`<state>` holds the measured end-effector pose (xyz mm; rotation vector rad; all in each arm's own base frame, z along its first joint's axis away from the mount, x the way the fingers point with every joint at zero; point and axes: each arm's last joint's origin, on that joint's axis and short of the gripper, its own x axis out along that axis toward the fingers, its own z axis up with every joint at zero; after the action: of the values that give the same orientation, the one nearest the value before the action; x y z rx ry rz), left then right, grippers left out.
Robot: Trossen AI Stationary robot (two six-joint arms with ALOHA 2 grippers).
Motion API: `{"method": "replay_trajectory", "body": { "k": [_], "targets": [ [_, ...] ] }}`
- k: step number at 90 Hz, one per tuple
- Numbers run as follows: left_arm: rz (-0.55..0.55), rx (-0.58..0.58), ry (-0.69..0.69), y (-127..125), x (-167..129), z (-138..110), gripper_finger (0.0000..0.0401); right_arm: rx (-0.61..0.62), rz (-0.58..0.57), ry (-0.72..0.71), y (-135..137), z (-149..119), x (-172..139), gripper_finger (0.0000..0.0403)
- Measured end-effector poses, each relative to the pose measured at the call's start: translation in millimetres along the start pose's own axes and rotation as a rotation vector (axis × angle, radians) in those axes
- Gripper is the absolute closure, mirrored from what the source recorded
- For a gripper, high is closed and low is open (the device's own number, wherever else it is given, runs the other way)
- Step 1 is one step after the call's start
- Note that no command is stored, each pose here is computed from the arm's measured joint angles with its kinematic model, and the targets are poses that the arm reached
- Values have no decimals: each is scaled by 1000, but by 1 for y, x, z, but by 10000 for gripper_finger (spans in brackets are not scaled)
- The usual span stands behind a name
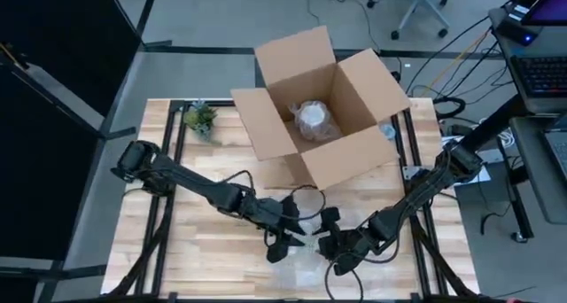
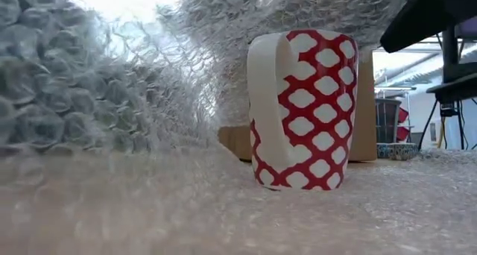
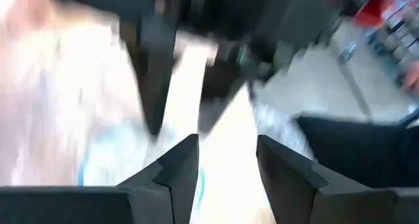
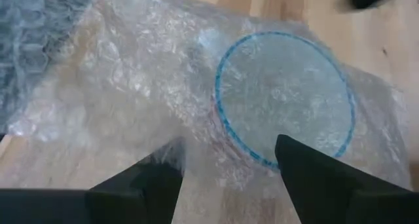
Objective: Wrap mug
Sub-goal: Wrap the red mug with the bubble wrap
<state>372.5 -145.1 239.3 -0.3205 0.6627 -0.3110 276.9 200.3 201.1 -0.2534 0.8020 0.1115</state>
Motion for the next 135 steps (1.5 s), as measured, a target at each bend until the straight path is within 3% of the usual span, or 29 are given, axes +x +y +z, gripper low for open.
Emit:
{"method": "replay_trajectory", "body": {
  "k": [15, 31, 56, 71, 87, 97, 110, 121, 135],
  "targets": [
    [37, 6, 76, 14, 28, -19, 260, 7, 0, -1, -2, 1, 1, 179],
    [44, -7, 70, 26, 44, -24, 260, -12, -2, -3, -3, 10, -4, 179],
    [35, -11, 50, 28, 46, -23, 260, -85, -8, 80, -5, 40, -35, 179],
    [38, -9, 48, 30, 46, -22, 260, -103, -12, 110, -8, 43, -42, 179],
    [39, -12, 46, 31, 46, -22, 260, -86, 92, 212, -9, 47, -54, 179],
    [36, -10, 40, 31, 47, -21, 260, -43, 89, 171, -11, 60, -64, 179],
    [35, -9, 37, 31, 47, -21, 260, -58, 65, 76, -11, 62, -36, 179],
    [18, -9, 44, 30, 47, -22, 260, -78, 40, 150, -9, 42, -2, 179],
    [3, -6, 41, 29, 47, -20, 260, -95, 9, 185, -4, 31, 20, 179]
  ]
}}
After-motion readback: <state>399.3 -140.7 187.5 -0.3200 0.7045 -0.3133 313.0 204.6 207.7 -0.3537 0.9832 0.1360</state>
